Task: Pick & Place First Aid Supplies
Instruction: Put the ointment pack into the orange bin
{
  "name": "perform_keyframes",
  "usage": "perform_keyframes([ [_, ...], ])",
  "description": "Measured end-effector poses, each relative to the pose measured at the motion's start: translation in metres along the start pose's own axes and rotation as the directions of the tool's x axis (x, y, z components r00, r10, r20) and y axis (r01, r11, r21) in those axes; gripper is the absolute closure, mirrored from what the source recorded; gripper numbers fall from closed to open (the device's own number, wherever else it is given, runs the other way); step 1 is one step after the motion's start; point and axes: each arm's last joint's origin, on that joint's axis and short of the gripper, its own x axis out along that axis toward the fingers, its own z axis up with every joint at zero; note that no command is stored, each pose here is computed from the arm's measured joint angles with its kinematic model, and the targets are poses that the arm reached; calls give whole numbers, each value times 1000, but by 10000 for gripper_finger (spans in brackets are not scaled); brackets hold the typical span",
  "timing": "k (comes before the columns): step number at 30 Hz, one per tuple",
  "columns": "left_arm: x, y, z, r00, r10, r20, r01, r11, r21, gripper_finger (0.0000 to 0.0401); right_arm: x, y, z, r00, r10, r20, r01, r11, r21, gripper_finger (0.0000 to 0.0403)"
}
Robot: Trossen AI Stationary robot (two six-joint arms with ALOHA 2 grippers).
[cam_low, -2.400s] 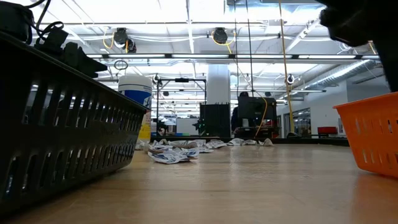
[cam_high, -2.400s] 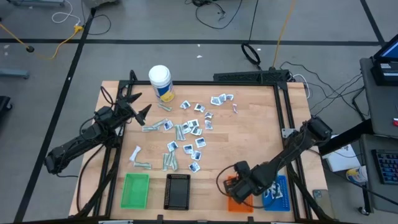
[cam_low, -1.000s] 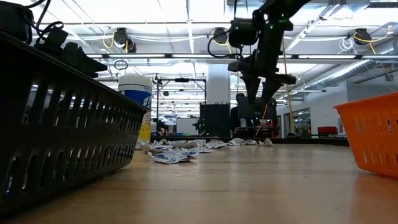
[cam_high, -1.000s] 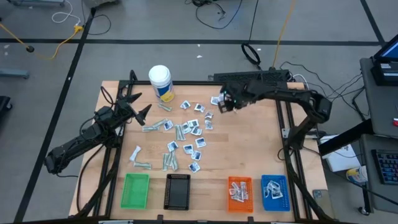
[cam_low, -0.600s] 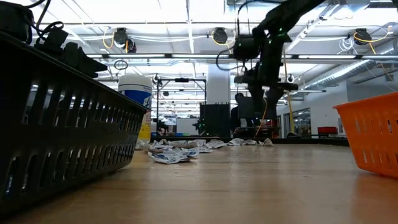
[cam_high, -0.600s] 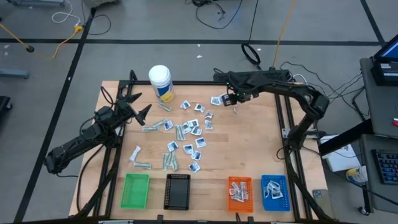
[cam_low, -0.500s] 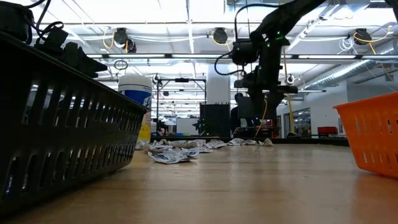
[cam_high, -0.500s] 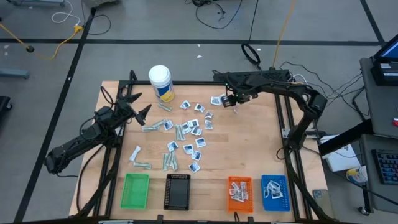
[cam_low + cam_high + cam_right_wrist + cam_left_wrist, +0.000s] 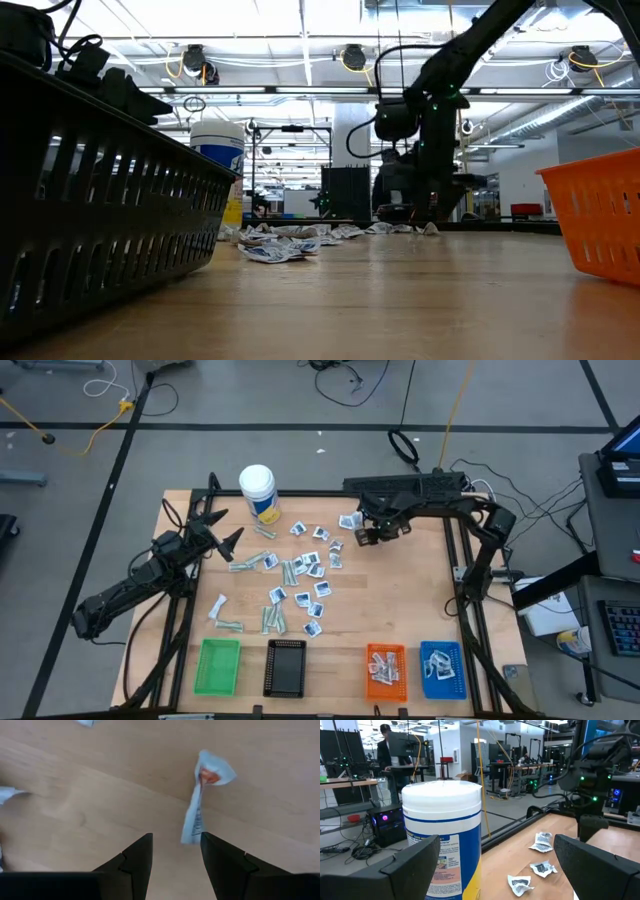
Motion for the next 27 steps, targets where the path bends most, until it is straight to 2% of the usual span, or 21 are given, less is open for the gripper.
perform_keyframes([
  [3, 0, 0, 0, 1000, 0, 0, 0, 1000, 0, 4, 4, 0, -2, 1000, 2, 18, -2, 1000, -25, 247],
  [6, 0, 0, 0, 1000, 0, 0, 0, 1000, 0, 4, 5, 1, 0, 999, 21, 44, -19, 998, -52, 269],
  [14, 0, 0, 0, 1000, 0, 0, 0, 1000, 0, 4, 5, 7, 4, 993, 80, 92, -73, 994, -78, 393],
  [20, 0, 0, 0, 1000, 0, 0, 0, 1000, 0, 4, 2, 14, -2, 991, 93, 92, -87, 994, -65, 401],
  [27, 0, 0, 0, 1000, 0, 0, 0, 1000, 0, 4, -23, 26, -14, 981, 145, 126, -139, 989, -53, 402],
])
